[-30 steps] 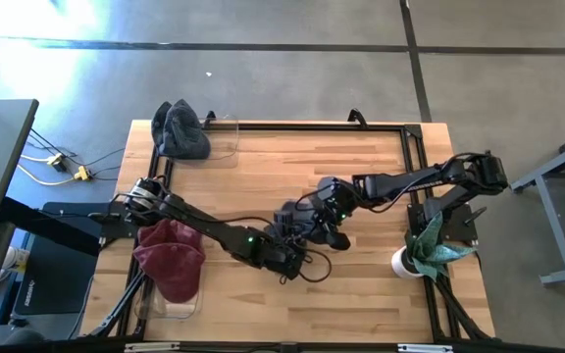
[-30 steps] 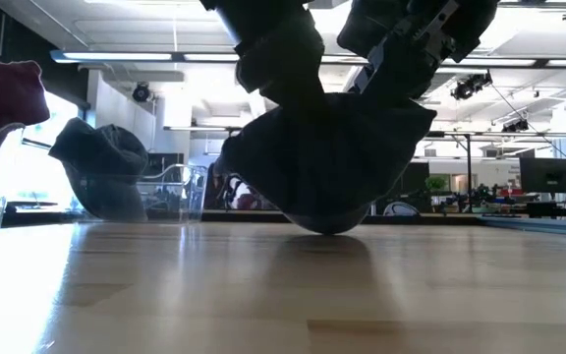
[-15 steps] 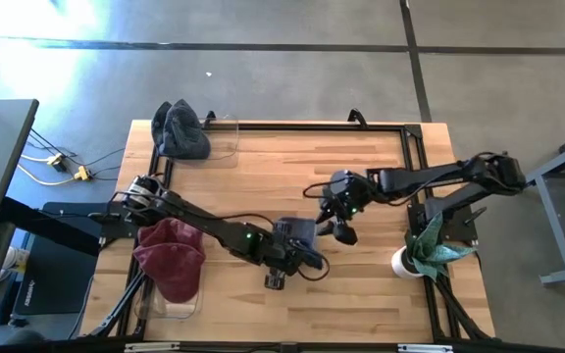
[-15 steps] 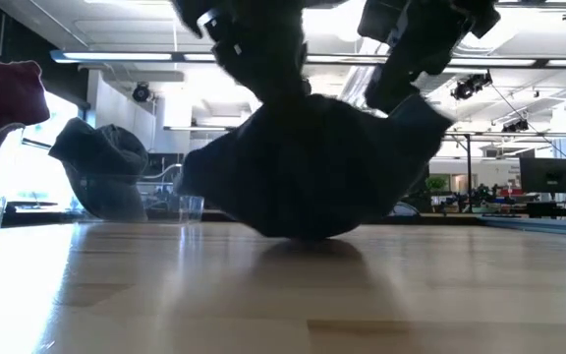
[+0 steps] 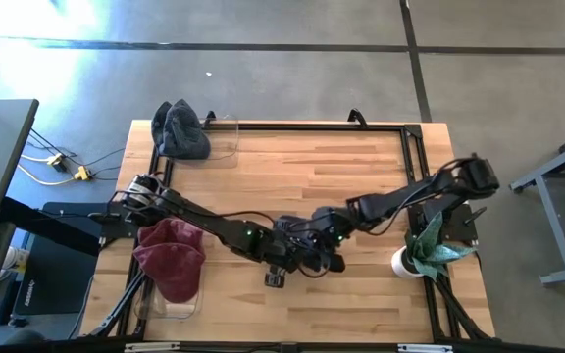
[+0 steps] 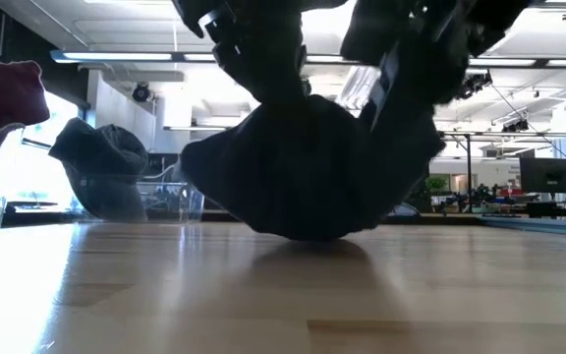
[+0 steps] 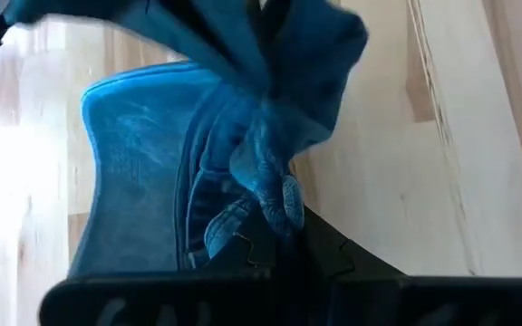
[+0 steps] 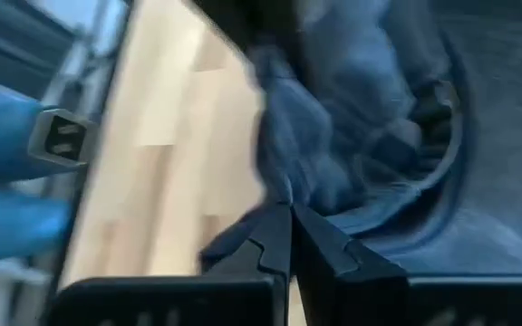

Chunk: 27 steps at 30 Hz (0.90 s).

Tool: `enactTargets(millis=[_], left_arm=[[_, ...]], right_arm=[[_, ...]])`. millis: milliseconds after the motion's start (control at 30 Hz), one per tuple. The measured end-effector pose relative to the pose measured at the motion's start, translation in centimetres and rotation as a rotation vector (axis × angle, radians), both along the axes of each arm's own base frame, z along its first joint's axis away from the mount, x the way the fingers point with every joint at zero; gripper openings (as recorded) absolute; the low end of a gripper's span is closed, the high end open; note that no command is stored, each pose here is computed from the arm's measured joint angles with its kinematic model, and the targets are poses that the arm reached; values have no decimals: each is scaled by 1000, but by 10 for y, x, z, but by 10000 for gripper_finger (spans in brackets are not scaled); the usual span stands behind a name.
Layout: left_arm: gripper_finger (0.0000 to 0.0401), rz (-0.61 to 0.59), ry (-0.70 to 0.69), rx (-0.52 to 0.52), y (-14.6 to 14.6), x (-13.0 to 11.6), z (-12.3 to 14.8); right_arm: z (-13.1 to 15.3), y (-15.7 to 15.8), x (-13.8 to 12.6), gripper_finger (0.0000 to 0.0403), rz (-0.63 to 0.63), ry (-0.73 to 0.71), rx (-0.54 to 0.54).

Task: Pick & Place hat
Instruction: Put the blue cap into the top transparent bin

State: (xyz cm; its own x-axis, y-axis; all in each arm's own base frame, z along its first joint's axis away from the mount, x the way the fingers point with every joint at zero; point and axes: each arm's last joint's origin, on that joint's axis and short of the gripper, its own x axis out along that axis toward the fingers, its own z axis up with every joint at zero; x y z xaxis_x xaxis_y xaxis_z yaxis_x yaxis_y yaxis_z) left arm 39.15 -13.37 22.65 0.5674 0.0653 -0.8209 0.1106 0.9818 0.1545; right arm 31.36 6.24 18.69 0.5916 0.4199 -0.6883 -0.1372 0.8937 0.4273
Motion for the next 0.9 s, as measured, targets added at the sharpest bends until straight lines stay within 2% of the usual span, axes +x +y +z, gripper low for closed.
enactTargets(millis=[167,333,433,567,767,900], left_arm=[[5,10,11,-16,0,-7,8],[5,19,-4,-3,1,-9,14],[5,19,-15,-11,1,-10,17],[10,1,-14,-40,0,-9,17],[82,-18,-52,-125,6,-2,21],[136,-13,-51,-170,16,2,21]], right_arm=[[-20,-4,-6,16,-101,144,-147],[-24,-9,-14,3,-148,231,-245],[-23,-9,-15,8,-147,228,-258],[-7,-11,-20,3,-162,180,-263],[26,-14,-30,19,-190,46,-288],[41,-13,-33,67,-137,-54,-295]])
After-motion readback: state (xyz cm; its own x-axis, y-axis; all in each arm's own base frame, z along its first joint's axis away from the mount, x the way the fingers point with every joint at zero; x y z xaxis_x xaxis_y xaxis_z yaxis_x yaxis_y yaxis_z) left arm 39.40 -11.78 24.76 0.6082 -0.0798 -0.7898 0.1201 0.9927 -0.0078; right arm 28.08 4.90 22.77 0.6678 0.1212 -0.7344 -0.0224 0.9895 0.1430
